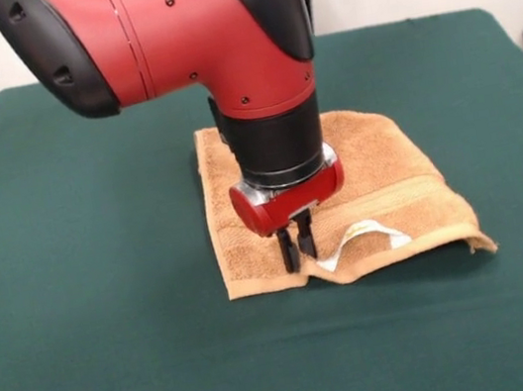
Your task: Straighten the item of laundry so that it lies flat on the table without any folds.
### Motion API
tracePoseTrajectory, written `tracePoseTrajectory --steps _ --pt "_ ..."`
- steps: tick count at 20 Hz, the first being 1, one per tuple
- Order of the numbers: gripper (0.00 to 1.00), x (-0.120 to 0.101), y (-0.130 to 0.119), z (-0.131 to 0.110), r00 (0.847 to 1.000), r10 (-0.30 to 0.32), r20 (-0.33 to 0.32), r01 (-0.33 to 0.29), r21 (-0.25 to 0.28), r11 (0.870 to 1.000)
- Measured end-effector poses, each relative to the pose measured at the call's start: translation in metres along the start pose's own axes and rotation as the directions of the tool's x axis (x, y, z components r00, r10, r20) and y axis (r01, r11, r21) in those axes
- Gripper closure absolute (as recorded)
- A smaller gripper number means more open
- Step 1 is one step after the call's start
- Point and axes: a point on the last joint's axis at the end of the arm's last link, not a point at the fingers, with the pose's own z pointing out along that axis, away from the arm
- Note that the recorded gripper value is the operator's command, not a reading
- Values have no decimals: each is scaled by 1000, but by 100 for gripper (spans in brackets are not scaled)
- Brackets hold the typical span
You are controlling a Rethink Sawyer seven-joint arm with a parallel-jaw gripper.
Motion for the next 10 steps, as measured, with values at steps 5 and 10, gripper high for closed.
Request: tracePoseTrajectory --steps 5,10 --pt "100 -2 -3 1 1000 -22 8 22 -5 1000" --pt "100 -10 -10 3 996 -87 34 87 -10 996"
